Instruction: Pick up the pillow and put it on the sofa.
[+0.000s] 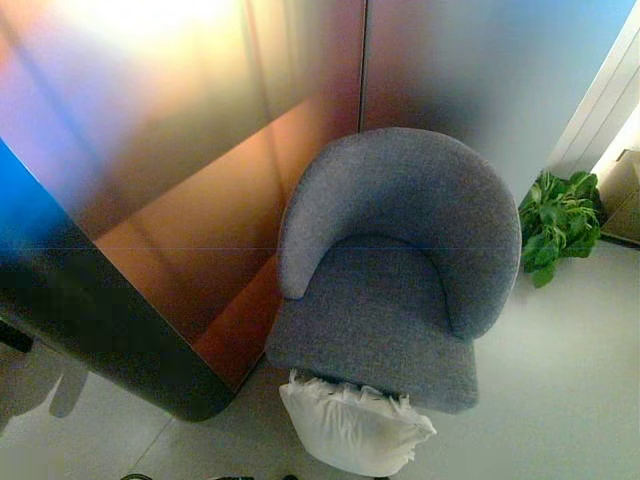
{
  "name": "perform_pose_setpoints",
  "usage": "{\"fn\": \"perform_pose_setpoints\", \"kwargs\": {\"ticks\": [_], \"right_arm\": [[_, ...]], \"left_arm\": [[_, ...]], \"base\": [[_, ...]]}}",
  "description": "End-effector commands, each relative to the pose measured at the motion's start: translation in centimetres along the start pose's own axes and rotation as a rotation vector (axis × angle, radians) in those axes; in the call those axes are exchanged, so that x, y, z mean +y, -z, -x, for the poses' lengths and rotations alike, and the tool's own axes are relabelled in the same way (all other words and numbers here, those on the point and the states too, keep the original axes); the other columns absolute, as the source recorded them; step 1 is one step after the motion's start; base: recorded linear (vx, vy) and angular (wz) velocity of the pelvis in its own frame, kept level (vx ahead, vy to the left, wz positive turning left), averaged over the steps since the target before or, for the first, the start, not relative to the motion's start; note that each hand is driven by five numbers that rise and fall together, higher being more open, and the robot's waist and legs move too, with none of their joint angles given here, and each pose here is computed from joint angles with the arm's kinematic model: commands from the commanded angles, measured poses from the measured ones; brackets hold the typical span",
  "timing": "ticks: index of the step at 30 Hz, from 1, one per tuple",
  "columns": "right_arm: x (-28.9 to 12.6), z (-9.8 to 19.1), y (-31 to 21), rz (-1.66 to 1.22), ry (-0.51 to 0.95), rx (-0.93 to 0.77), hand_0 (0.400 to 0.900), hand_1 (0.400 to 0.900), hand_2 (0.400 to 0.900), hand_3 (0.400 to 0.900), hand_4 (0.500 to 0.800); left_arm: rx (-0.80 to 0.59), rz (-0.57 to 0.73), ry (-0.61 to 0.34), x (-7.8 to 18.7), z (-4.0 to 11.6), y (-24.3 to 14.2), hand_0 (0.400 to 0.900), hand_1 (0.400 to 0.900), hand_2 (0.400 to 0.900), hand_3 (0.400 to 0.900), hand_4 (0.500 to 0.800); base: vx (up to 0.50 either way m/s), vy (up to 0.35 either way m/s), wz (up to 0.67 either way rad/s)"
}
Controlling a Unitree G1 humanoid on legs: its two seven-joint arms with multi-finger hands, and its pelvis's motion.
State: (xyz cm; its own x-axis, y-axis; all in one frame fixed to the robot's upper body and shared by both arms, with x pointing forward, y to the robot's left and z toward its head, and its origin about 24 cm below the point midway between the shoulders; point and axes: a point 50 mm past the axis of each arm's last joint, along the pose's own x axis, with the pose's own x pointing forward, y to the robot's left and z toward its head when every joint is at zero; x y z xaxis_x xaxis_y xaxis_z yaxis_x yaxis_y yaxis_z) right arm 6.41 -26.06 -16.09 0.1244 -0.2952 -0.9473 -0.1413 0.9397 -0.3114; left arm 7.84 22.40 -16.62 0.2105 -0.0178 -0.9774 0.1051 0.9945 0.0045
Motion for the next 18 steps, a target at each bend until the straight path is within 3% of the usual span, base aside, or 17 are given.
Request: {"fn": "perform_pose_setpoints", "kwargs": {"ticks": [1, 10, 18], "right_arm": [[-2.9, 0.4, -4.8, -0.038, 0.070, -0.104, 0.900, 0.900, 0.900, 0.900, 0.800], [-5.7, 2.0, -10.7, -0.101, 0.147, -0.311, 0.900, 0.900, 0.900, 0.900, 0.800], [-10.4, 5.0, -16.4, -0.144, 0.251, -0.487, 0.900, 0.900, 0.900, 0.900, 0.800]], "left_arm": [[-0.073, -0.058, 0.009, 1.2, 0.3, -2.7, 0.900, 0.900, 0.900, 0.900, 0.800], [-0.173, -0.090, 0.048, 1.0, 0.6, -5.9, 0.900, 0.900, 0.900, 0.900, 0.800], [-0.339, -0.076, 0.093, 1.4, 1.5, -10.0, 0.900, 0.900, 0.900, 0.900, 0.800]], "base": [[-0.160, 0.066, 0.02], [-0.108, 0.023, 0.05], [-0.123, 0.003, 0.15]]}}
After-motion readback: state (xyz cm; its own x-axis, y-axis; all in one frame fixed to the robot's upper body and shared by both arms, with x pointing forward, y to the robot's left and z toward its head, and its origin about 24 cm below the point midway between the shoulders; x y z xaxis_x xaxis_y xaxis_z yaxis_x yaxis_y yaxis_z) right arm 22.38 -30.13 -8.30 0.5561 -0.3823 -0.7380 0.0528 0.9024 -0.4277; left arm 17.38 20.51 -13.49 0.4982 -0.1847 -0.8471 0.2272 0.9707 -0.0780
